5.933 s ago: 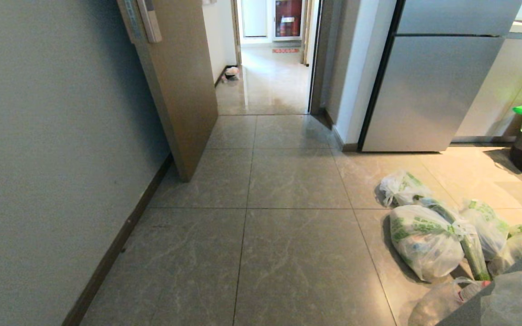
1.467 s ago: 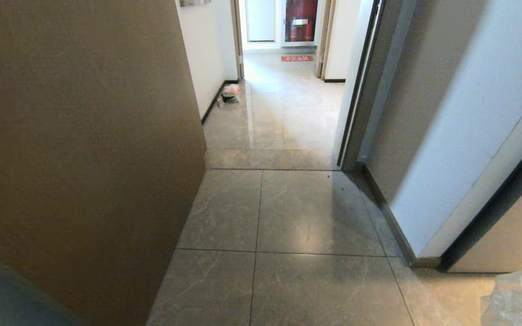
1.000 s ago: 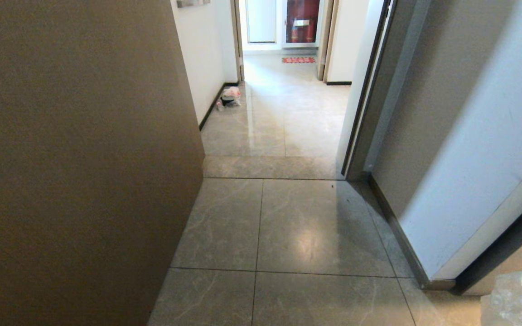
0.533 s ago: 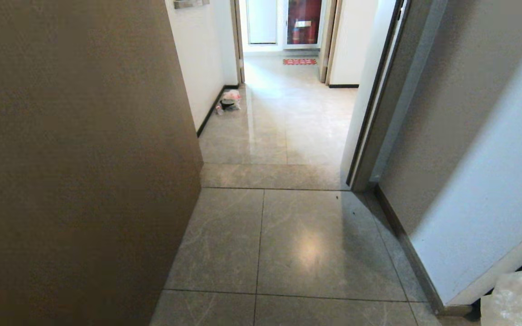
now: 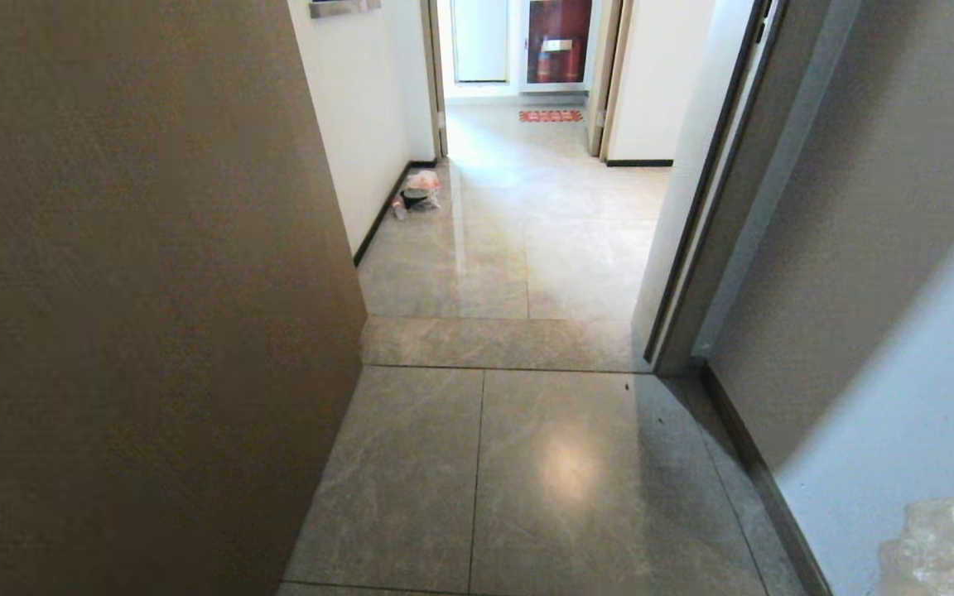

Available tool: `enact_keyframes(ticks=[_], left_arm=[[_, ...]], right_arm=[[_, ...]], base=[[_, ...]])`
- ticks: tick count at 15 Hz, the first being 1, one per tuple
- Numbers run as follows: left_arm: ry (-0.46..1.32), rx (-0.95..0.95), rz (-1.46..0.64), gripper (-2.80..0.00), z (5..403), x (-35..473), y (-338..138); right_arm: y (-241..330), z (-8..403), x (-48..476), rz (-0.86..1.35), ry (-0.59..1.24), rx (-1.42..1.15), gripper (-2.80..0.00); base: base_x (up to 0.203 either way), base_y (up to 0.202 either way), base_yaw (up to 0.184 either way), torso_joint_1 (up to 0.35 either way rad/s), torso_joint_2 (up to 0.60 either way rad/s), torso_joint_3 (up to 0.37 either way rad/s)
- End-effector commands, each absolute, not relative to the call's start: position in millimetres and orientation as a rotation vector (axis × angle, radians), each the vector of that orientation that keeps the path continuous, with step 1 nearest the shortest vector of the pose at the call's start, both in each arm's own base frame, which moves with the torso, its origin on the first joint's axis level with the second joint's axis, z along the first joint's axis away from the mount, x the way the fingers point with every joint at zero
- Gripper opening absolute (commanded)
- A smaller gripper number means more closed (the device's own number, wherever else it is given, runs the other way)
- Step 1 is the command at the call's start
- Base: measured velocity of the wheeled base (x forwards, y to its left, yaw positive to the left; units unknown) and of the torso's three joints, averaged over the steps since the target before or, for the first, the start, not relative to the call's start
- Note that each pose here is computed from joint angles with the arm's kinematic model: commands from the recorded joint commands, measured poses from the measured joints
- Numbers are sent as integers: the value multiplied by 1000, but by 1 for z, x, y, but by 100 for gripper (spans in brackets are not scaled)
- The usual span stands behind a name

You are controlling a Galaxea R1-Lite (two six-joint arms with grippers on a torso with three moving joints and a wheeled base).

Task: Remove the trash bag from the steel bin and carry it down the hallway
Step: Put the trash bag at the door

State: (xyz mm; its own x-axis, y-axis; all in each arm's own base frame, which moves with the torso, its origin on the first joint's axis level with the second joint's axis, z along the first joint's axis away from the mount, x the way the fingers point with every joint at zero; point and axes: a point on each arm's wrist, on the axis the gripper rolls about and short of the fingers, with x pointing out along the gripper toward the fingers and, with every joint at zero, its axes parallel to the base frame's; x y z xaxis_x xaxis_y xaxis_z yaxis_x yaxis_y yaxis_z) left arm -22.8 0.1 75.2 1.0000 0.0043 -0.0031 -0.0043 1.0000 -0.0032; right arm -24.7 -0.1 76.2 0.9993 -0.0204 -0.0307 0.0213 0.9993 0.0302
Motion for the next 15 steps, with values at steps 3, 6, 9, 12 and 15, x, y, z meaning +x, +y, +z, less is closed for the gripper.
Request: enact_keyframes(ticks=[3, 6, 9, 12, 15], left_arm=[[3, -3, 5, -280, 75, -23, 0], [3, -3, 5, -280, 75, -23, 0], [3, -5, 5, -280, 75, -23, 0], [3, -5, 5, -280, 75, -23, 0], [3, -5, 5, -280, 75, -23, 0]], right_arm=[[0, 76, -25, -22, 32, 31, -280], [0, 76, -25, -22, 33, 31, -280], [0, 76, -25, -22, 32, 31, -280], [0, 76, -25, -22, 31, 31, -280], [0, 76, -25, -22, 32, 31, -280]], base=[[197, 0, 0, 5, 6, 2], [195, 0, 1, 6, 4, 1], [191, 0, 3, 2, 1, 0], [192, 0, -1, 2, 3, 2], [191, 0, -1, 1, 2, 2]])
